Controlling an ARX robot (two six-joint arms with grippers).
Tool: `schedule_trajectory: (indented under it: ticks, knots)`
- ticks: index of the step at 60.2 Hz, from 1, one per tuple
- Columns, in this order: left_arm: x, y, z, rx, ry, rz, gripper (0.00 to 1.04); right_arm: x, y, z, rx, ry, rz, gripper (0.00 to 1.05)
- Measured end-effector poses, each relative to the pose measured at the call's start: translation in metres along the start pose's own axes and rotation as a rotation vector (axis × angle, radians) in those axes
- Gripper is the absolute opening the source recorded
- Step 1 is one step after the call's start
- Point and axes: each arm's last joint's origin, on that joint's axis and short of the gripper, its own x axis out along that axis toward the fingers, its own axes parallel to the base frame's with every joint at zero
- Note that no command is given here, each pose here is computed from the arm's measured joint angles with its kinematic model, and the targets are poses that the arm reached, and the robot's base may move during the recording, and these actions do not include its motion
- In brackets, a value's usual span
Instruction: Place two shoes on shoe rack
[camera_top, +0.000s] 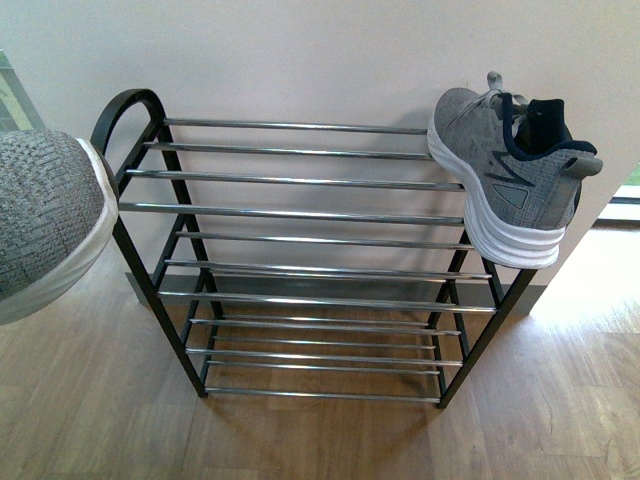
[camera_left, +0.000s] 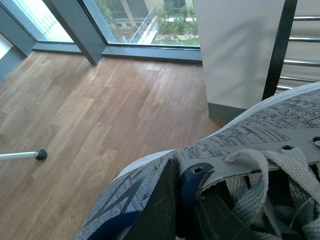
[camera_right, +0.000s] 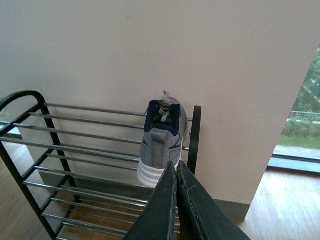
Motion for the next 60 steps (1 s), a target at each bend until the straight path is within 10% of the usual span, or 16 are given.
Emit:
schedule_trajectory:
  ticks: [19, 49, 60]
  knots:
    - [0.0000, 0.0000, 0.0000, 0.000, 0.000, 0.001, 0.02, -0.0002, 0.0000, 0.0002, 0.000, -0.003, 0.000, 0.03]
    - [0.0000, 0.0000, 0.0000, 0.000, 0.000, 0.001, 0.02, -0.0002, 0.0000, 0.0002, 0.000, -0.003, 0.000, 0.95]
    - [0.0000, 0.0000, 0.0000, 0.000, 0.000, 0.001, 0.02, -0.0002, 0.0001, 0.0003, 0.001, -0.003, 0.001, 0.95]
